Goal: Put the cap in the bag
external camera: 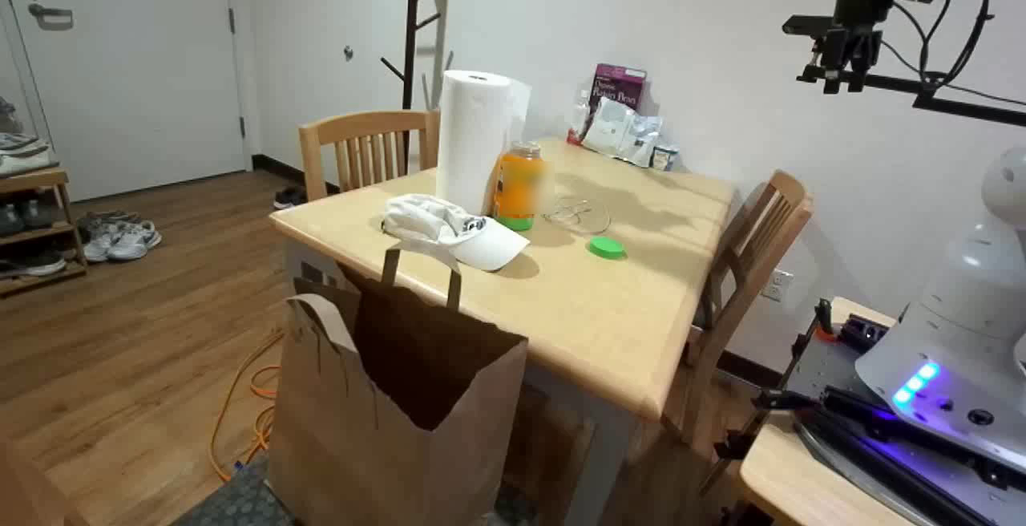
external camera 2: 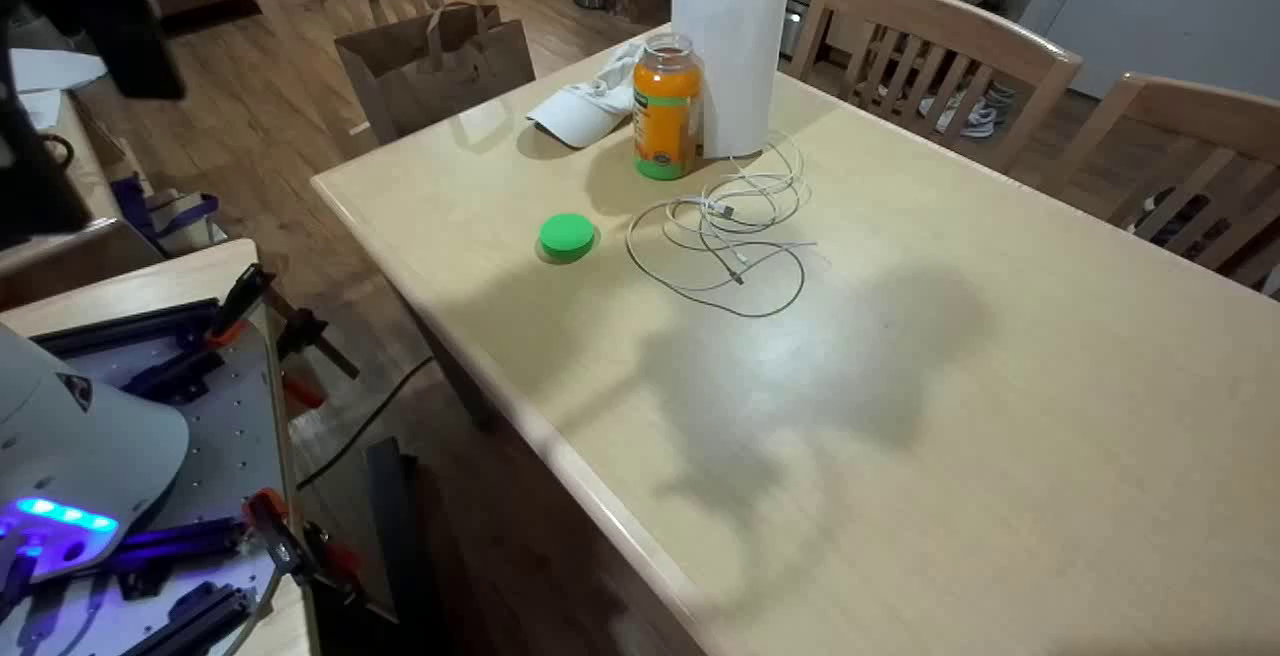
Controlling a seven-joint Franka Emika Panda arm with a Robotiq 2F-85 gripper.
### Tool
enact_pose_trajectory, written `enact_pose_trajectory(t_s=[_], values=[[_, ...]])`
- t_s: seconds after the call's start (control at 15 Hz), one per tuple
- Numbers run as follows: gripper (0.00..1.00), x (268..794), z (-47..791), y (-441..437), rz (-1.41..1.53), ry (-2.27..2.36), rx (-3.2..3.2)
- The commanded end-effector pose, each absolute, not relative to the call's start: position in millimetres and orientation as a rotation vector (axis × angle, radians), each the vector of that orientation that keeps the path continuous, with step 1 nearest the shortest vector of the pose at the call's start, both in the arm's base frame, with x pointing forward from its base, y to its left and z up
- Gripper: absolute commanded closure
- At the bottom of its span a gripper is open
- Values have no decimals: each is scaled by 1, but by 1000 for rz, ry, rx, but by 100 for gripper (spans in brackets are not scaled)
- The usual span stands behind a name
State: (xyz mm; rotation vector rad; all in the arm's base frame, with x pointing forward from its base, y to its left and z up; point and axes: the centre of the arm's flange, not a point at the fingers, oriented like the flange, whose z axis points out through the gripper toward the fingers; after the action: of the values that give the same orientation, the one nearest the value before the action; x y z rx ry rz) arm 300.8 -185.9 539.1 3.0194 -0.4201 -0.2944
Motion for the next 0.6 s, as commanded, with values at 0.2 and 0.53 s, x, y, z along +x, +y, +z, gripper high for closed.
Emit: enact_pose_trajectory(t_s=[0.2, 0.53], values=[[0, 301, 539, -186, -294, -420, 3019], [0, 341, 529, -182, -60, -129, 3037]])
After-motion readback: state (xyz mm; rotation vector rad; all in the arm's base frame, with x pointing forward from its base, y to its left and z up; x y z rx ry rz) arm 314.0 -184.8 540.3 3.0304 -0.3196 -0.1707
